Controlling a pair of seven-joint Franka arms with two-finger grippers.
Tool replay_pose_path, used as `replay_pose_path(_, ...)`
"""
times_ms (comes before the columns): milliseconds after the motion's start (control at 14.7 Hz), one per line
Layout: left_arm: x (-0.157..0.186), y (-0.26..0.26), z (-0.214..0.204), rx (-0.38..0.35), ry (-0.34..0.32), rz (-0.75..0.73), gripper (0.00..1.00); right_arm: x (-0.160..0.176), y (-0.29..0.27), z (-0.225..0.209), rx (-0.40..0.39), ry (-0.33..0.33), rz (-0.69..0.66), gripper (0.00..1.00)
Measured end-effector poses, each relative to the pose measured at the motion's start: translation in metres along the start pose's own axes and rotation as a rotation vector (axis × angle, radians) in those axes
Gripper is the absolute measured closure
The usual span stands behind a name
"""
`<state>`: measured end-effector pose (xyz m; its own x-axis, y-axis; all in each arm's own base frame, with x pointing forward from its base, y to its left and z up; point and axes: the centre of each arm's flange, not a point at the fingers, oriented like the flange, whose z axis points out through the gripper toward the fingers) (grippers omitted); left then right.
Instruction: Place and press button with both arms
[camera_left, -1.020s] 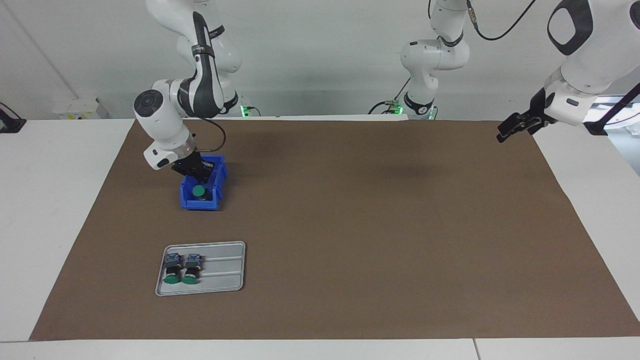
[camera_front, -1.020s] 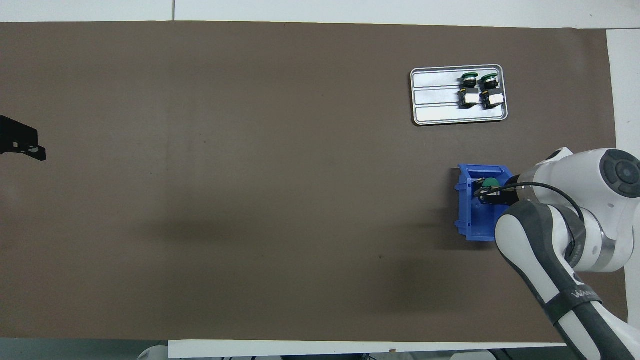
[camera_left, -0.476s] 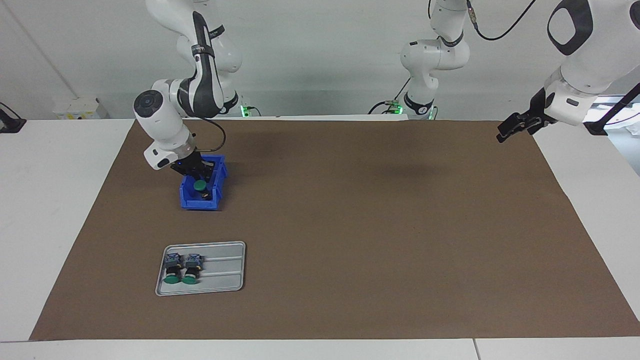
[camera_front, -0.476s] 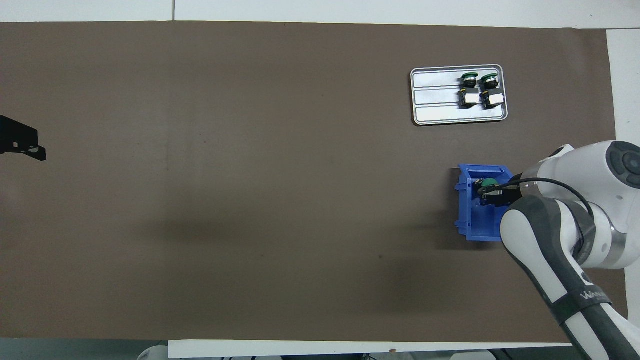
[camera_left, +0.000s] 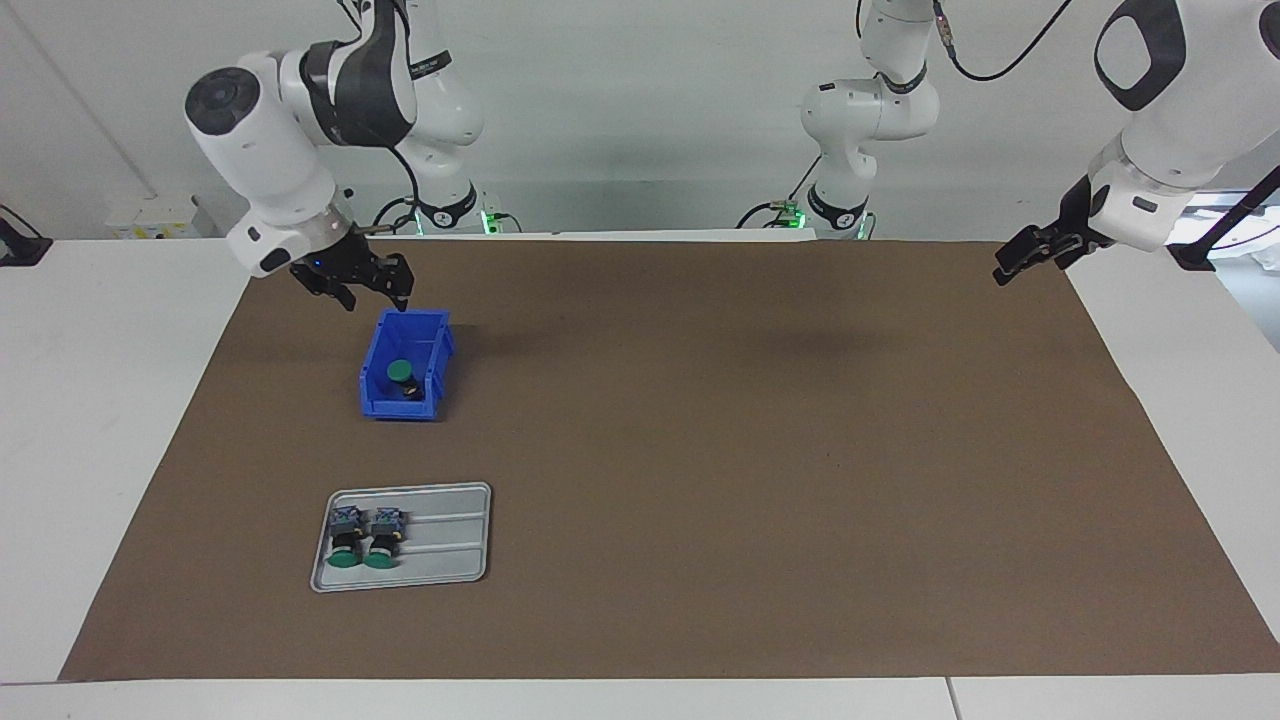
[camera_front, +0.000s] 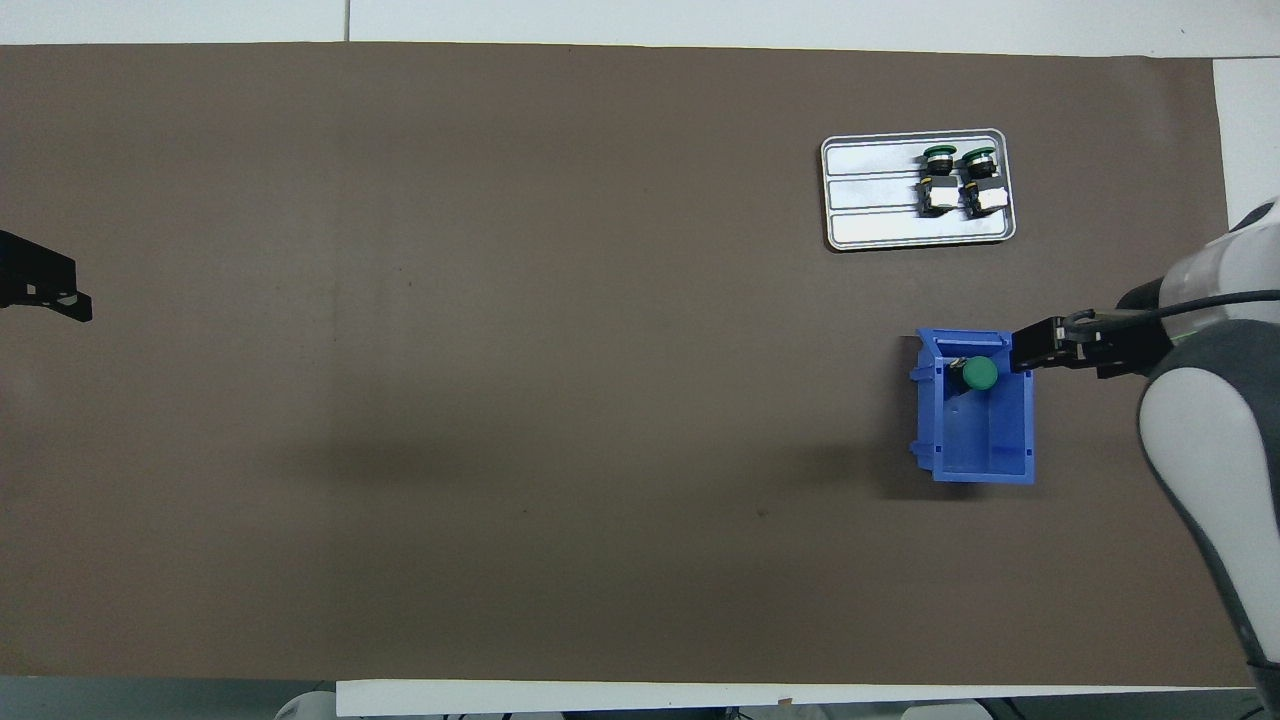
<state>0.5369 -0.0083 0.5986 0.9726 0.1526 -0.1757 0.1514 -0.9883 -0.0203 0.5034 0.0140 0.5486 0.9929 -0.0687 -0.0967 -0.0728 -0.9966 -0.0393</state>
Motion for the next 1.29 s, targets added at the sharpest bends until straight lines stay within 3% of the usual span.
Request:
replay_pose_path(204,0.000,0.000,0.000,0.000,0.000,0.000,0.00,0.005,0.005,-0.063,-0.058,0.006,-0.020,0.00)
replay_pose_path(408,0.000,0.000,0.000,0.000,0.000,0.000,0.00,0.019,0.017,-0.099,-0.049,-0.011,-0.022,0.00)
replay_pose_path(680,0.000,0.000,0.000,0.000,0.000,0.000,0.00,0.038,0.029,-0.097,-0.027,-0.030,-0.020,0.00)
replay_pose_path(1292,0.000,0.000,0.000,0.000,0.000,0.000,0.00,0.039,0.037,-0.096,-0.098,-0.050,-0.053,0.00)
